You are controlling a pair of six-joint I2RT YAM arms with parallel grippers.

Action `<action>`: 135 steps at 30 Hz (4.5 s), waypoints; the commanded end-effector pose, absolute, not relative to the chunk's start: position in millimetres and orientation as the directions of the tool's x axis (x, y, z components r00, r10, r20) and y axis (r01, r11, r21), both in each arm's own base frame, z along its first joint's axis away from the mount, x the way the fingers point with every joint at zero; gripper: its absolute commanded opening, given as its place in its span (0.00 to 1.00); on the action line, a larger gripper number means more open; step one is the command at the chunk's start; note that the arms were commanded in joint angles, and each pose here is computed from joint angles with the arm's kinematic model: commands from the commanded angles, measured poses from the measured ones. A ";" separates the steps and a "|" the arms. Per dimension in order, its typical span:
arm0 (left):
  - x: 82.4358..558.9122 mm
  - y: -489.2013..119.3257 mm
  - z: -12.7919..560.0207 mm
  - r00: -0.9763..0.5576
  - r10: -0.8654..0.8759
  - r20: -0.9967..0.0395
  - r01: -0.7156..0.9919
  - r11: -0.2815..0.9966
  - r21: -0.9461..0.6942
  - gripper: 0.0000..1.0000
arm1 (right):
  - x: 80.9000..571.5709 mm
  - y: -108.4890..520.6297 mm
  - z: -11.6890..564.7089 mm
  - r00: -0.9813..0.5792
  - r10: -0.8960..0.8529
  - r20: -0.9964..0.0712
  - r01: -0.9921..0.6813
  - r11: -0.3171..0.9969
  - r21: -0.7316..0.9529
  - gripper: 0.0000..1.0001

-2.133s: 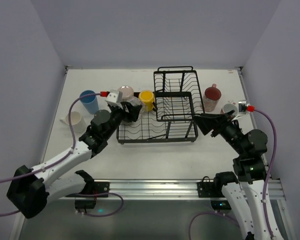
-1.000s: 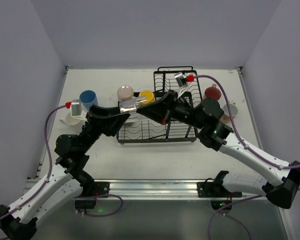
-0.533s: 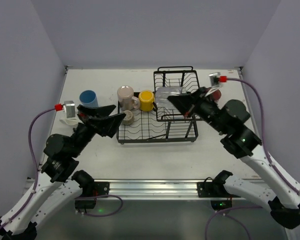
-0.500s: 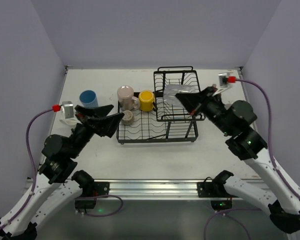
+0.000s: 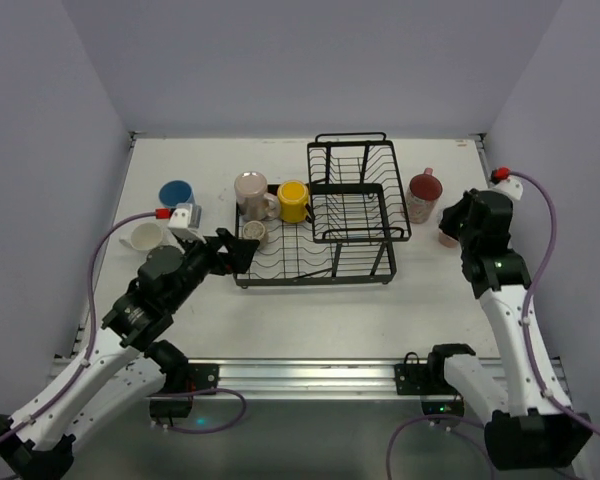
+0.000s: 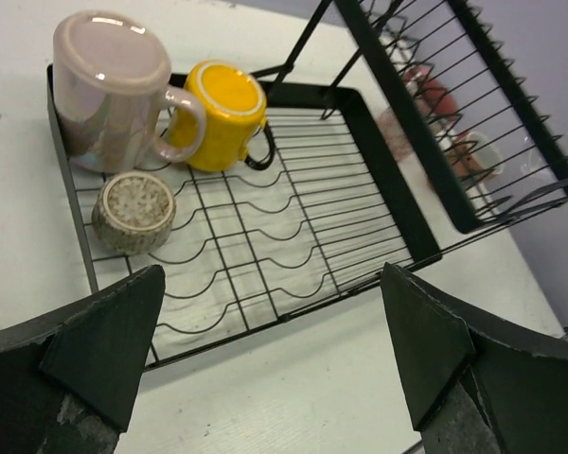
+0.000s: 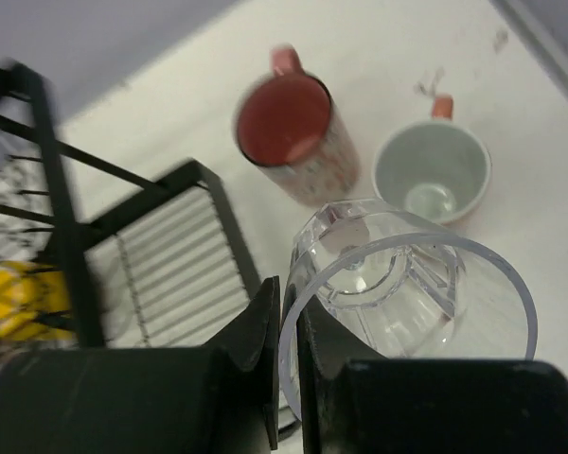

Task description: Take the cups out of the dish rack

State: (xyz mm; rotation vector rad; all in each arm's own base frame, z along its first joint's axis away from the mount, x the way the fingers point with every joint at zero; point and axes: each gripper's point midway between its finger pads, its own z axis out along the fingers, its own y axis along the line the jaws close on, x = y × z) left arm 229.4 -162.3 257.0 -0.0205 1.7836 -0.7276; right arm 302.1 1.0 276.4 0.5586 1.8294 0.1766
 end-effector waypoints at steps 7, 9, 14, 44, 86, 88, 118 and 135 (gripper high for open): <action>252.5 -160.3 190.7 -0.446 -0.276 -0.851 0.211 0.892 -0.400 1.00 | 306.3 2.8 138.3 -0.527 0.456 -0.718 0.377 0.882 0.284 0.00; 257.4 -162.4 180.8 -0.462 -0.263 -0.847 0.197 0.901 -0.387 1.00 | 305.2 5.0 126.8 -0.545 0.456 -0.703 0.374 0.883 0.283 0.00; 274.9 -168.0 169.1 -0.473 -0.254 -0.844 0.160 0.917 -0.366 0.99 | 301.9 7.1 92.8 -0.604 0.463 -0.649 0.398 0.880 0.259 0.00; 371.8 -179.0 137.4 -0.429 -0.027 -0.903 0.080 0.994 -0.068 0.84 | 283.5 52.1 217.0 -0.397 0.450 -0.800 0.067 0.883 0.464 0.67; 281.3 -188.8 286.9 -0.230 -0.467 -0.854 0.383 0.763 -0.520 0.05 | 182.5 205.4 388.8 -0.368 0.491 -0.789 -0.718 0.390 0.577 0.86; 264.8 -190.6 311.4 -0.218 -0.501 -0.838 0.451 0.710 -0.542 0.04 | 171.5 226.8 399.7 -0.383 0.470 -0.795 -0.760 0.329 0.560 0.84; 152.4 -208.7 401.7 -0.425 -0.699 -0.576 0.750 0.085 -0.656 0.00 | 154.9 367.6 438.3 -0.486 0.436 -0.757 -0.838 0.015 0.546 0.30; 167.4 -164.2 403.7 -0.189 -0.668 -0.720 0.664 0.453 -0.595 1.00 | 129.3 352.1 370.5 -0.563 0.230 -0.794 -0.778 0.176 0.603 0.00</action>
